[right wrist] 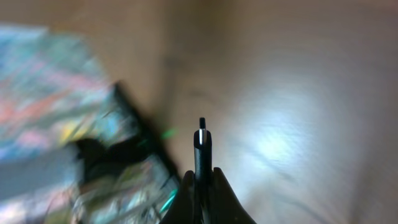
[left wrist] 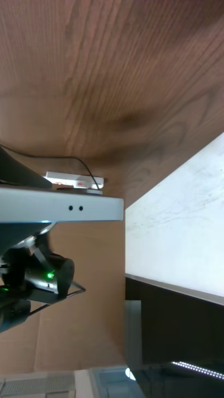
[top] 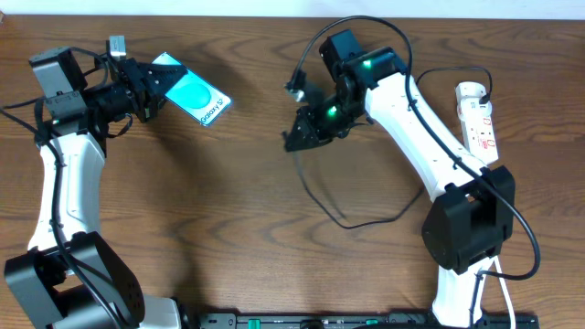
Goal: Plug charger to phone and switch on socket
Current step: 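Grasp the cable connector with the right gripper and lift it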
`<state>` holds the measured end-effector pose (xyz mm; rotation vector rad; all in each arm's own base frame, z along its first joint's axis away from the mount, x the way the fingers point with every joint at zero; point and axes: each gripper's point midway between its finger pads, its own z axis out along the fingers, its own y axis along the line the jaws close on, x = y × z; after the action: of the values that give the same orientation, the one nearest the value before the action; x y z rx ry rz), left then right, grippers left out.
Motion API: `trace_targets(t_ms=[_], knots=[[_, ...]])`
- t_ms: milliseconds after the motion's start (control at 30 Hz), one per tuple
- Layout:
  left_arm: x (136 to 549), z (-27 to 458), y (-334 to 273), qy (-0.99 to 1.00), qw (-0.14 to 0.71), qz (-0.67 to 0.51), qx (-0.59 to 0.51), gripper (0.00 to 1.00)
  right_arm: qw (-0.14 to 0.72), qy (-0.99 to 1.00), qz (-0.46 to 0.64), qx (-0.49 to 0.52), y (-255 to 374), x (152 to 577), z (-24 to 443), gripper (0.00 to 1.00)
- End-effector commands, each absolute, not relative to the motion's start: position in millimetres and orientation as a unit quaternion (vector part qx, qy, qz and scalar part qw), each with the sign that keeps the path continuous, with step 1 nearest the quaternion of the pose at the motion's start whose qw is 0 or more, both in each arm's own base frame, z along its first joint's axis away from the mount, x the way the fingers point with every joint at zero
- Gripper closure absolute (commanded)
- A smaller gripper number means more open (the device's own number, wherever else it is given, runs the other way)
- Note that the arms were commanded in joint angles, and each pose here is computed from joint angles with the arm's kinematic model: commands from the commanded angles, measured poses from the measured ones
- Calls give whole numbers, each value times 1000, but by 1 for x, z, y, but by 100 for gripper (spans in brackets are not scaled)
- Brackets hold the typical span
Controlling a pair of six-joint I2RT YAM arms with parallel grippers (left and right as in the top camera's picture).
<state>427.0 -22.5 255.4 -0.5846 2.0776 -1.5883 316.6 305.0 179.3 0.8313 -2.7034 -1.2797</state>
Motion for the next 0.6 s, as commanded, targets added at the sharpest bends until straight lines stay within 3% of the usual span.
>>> trace_targets(t_ms=[0,300,567], knots=[[423,267,-26,752,234,-588,-185,93,-3,-769,-533,353,332,291,224,99],[418,277,-32,744,234,-607,-151,93,-9,-691,-594,412,358,258,247,99],[403,303,-43,722,239,-646,-57,93,-26,-657,-625,422,366,257,261,99]])
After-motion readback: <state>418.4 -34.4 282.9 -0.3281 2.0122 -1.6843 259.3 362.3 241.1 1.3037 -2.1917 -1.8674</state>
